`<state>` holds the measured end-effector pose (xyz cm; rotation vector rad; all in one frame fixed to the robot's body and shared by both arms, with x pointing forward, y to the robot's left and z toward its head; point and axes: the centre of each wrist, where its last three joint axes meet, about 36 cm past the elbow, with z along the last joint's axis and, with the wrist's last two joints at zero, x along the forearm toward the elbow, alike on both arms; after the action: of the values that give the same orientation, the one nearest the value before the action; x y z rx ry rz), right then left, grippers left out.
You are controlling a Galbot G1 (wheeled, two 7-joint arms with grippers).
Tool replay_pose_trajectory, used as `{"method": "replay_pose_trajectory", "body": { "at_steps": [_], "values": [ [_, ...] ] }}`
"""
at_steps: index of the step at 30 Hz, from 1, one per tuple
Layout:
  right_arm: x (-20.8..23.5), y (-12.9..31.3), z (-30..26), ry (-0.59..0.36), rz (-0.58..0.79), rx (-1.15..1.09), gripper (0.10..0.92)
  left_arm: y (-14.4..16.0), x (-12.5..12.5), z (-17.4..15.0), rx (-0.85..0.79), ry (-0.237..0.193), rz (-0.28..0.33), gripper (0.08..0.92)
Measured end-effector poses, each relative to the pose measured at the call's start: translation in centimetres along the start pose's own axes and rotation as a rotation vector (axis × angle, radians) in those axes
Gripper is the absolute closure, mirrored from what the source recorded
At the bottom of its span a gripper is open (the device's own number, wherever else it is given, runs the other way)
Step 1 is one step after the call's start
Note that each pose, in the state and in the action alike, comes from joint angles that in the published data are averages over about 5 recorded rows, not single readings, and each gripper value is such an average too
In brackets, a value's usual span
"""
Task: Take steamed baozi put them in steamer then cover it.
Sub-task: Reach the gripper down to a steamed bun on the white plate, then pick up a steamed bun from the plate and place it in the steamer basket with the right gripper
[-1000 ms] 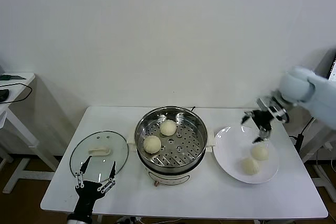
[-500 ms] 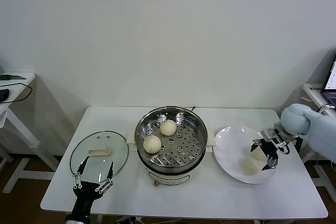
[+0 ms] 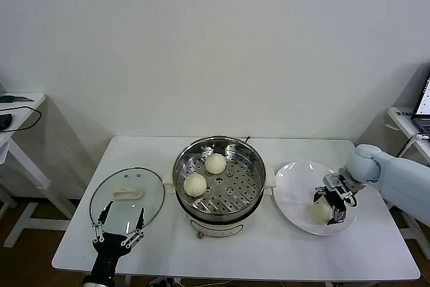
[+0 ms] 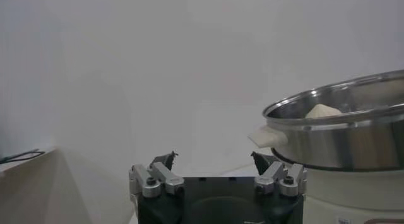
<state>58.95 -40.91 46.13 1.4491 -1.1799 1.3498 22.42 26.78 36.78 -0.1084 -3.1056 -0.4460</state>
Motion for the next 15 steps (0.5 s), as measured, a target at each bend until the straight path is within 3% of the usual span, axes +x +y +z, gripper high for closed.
{"method": "replay_pose_trajectory", "body": {
  "at_steps": [8, 15],
  "values": [
    [0.8, -0.1, -0.3, 0.008, 0.002, 0.02, 0.344, 0.0, 0.0, 0.0, 0.0, -0.001, -0.001, 0.177],
    [5.1, -2.3, -2.4, -0.011, 0.053, 0.115, 0.352, -0.2, -0.1, -0.3, 0.004, -0.006, 0.003, 0.177]
  ]
}}
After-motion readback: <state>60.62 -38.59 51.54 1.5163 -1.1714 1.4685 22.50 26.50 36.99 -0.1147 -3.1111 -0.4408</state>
